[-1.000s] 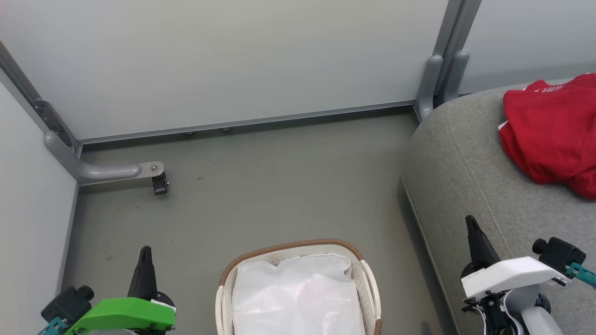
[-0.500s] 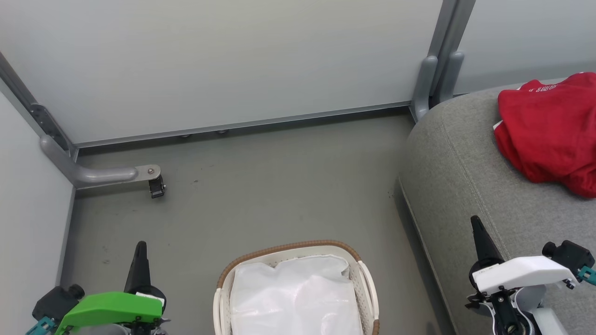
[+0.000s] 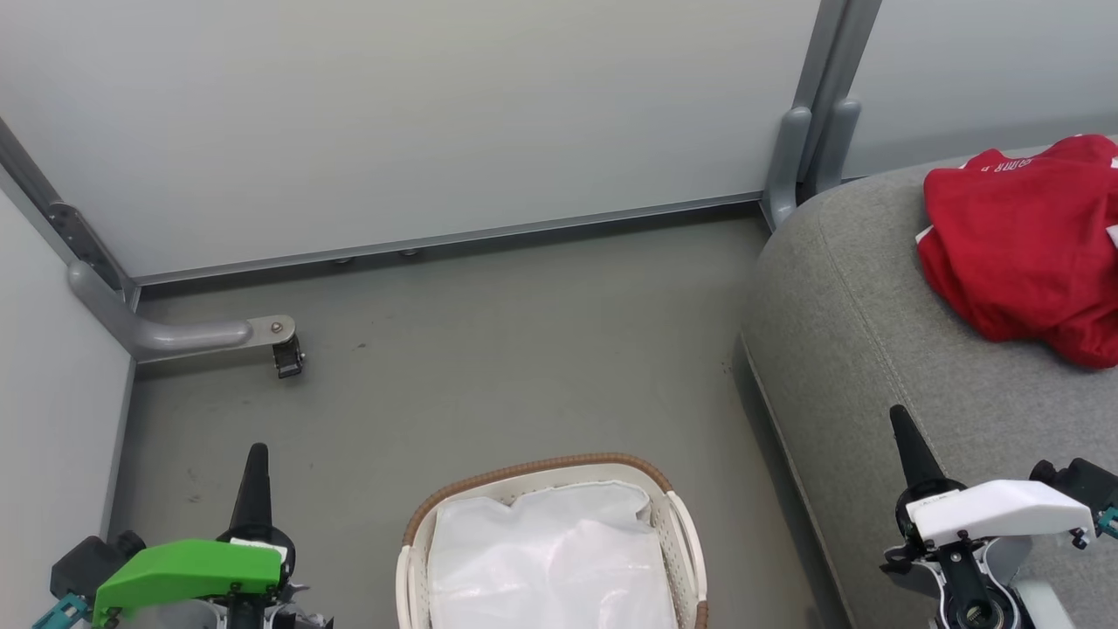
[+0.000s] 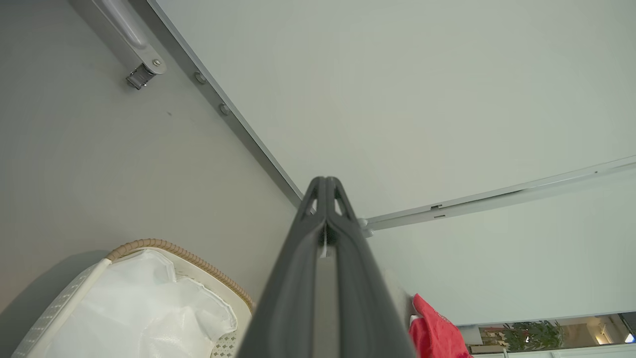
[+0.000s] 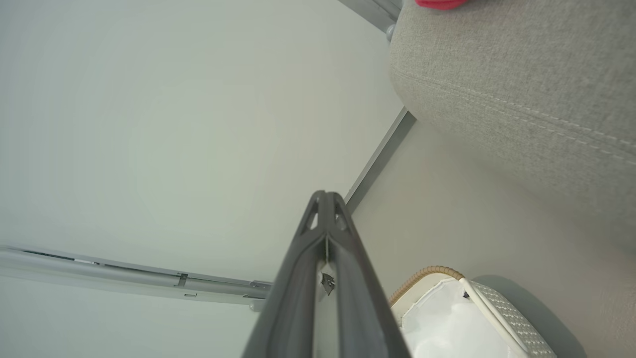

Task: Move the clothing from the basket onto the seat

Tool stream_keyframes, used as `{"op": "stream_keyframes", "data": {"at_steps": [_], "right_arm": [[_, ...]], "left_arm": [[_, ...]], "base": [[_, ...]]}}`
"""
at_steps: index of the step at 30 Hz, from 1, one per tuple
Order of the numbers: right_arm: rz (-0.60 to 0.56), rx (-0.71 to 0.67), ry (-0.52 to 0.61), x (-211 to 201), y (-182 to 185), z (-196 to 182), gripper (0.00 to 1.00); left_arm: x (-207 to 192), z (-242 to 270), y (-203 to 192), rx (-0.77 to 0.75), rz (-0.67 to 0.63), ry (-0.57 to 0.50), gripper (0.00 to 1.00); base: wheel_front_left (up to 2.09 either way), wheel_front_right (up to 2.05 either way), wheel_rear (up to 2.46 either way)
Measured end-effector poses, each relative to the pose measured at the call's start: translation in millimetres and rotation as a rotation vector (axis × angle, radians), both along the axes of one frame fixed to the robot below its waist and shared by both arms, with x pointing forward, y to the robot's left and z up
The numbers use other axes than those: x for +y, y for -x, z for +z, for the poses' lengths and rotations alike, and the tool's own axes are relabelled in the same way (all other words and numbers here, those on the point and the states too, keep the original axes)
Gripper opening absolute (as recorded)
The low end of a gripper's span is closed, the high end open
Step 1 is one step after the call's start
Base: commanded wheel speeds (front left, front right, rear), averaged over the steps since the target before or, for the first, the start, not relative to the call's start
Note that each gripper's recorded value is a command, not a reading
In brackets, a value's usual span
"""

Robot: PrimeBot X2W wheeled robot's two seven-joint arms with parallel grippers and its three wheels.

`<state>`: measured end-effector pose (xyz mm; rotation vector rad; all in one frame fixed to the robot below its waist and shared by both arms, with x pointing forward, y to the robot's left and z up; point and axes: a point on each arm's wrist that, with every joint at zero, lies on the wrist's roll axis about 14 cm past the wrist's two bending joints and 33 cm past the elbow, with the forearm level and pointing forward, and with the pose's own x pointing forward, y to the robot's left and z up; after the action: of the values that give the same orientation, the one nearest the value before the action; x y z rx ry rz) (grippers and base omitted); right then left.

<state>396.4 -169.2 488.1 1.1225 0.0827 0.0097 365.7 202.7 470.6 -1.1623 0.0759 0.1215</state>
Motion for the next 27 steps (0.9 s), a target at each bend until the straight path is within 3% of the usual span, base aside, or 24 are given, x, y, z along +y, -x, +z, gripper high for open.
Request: {"op": "stream_keyframes", "data": {"at_steps": [27], "right_arm": [[-0.036,-0.007,-0.237,-14.9,3.7,6.7,0.0]], "left_arm": [[-0.9,14.3,-10.7,-0.052,-0.006,0.218,0.0]], "base": [[0.0,0.0,0.0]]}}
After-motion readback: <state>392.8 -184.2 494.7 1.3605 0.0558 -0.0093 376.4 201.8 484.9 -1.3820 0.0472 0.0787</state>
